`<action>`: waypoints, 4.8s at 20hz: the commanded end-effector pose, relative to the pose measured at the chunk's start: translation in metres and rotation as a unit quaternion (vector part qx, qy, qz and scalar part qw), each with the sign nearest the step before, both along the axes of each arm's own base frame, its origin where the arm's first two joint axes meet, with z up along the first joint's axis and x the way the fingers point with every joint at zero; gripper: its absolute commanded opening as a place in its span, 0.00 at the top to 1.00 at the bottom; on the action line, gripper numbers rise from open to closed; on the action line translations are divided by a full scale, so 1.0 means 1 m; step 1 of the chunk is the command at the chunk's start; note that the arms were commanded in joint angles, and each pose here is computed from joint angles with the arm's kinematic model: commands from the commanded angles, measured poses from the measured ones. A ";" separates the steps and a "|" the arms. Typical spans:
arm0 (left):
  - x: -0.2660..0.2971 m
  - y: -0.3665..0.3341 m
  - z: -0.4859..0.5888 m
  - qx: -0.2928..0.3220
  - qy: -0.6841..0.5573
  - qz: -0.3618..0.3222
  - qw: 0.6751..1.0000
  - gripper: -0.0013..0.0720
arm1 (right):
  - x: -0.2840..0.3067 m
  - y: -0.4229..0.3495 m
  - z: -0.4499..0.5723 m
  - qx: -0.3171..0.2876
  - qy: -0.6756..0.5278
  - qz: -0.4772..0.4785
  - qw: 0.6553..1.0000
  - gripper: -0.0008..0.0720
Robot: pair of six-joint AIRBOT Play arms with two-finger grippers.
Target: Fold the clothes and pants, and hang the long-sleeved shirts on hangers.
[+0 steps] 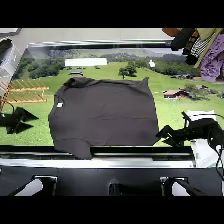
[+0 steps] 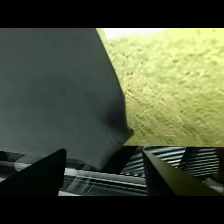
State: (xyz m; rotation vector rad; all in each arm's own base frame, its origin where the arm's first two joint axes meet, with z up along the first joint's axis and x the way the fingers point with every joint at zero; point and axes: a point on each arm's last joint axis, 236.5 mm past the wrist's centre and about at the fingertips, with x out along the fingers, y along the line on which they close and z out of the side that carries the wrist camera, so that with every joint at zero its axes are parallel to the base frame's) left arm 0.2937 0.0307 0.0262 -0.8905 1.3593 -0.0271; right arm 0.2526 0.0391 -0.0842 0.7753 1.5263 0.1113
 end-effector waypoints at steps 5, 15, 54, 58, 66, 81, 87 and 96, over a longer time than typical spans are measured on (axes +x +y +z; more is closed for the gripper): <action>-0.060 -0.030 -0.044 0.002 0.022 -0.010 1.000 0.23 | 0.019 0.027 -0.016 -0.034 -0.035 -0.009 0.999 0.57; -0.068 -0.022 -0.107 0.034 0.035 0.026 0.998 0.23 | 0.018 0.037 0.013 -0.024 -0.054 -0.022 0.998 0.94; -0.011 -0.021 0.439 0.329 -0.565 0.011 0.757 0.96 | 0.003 0.044 0.593 -0.057 -0.662 -0.060 0.745 0.94; 0.088 -0.020 0.334 0.256 -0.474 -0.074 0.839 0.96 | 0.097 0.035 0.442 -0.060 -0.440 -0.005 0.896 0.94; 0.262 -0.060 0.050 0.178 -0.271 -0.133 0.937 0.96 | 0.274 0.023 0.185 -0.125 -0.290 -0.014 0.949 0.94; 0.229 -0.050 0.005 0.022 -0.146 -0.146 0.978 0.33 | 0.266 0.002 0.120 -0.072 -0.203 0.013 0.976 0.24; 0.147 0.026 0.034 0.026 -0.115 -0.100 0.988 0.33 | 0.142 -0.072 0.128 -0.060 -0.135 0.034 0.988 0.24; 0.023 0.018 -0.032 -0.032 -0.016 -0.006 0.999 0.33 | -0.013 -0.013 -0.004 0.033 -0.012 -0.007 0.999 0.24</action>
